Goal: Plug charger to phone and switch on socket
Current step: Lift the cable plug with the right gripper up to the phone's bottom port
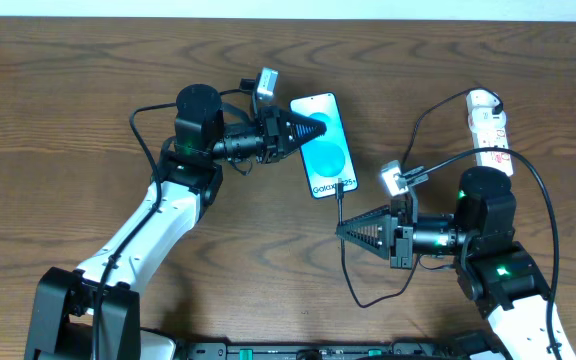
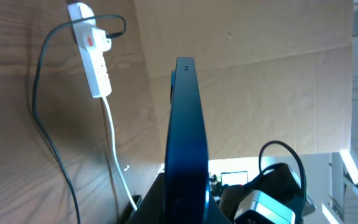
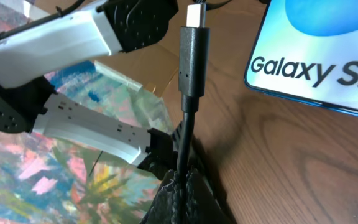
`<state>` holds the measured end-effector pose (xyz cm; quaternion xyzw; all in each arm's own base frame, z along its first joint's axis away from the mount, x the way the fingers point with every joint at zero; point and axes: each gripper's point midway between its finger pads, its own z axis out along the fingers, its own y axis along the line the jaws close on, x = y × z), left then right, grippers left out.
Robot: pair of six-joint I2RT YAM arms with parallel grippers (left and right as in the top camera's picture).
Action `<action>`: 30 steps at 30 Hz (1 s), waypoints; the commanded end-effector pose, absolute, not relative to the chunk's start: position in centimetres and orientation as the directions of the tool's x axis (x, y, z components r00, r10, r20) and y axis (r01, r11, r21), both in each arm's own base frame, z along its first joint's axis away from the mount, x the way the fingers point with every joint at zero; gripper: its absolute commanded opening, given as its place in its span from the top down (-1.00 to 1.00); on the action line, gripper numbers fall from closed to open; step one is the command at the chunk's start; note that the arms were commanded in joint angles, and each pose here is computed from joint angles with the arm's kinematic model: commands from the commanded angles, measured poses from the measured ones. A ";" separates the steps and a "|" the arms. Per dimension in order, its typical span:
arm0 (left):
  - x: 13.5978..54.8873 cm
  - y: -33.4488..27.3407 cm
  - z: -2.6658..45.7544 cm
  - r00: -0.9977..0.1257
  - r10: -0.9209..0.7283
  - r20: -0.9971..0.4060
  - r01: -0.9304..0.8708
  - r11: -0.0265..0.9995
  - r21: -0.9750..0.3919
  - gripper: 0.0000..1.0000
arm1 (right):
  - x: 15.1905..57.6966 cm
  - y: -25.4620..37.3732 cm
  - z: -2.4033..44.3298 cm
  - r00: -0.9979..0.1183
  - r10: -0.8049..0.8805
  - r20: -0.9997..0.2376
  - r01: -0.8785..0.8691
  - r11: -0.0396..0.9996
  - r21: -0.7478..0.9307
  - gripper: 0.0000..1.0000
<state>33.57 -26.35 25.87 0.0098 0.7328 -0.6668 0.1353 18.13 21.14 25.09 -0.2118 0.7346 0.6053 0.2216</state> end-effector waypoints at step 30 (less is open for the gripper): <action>32.5 -26.1 27.9 -0.976 -0.104 -0.192 0.190 0.034 -0.981 0.85 | 16.1 20.9 22.3 -0.880 -0.115 -0.461 -0.475 0.198 0.857 0.98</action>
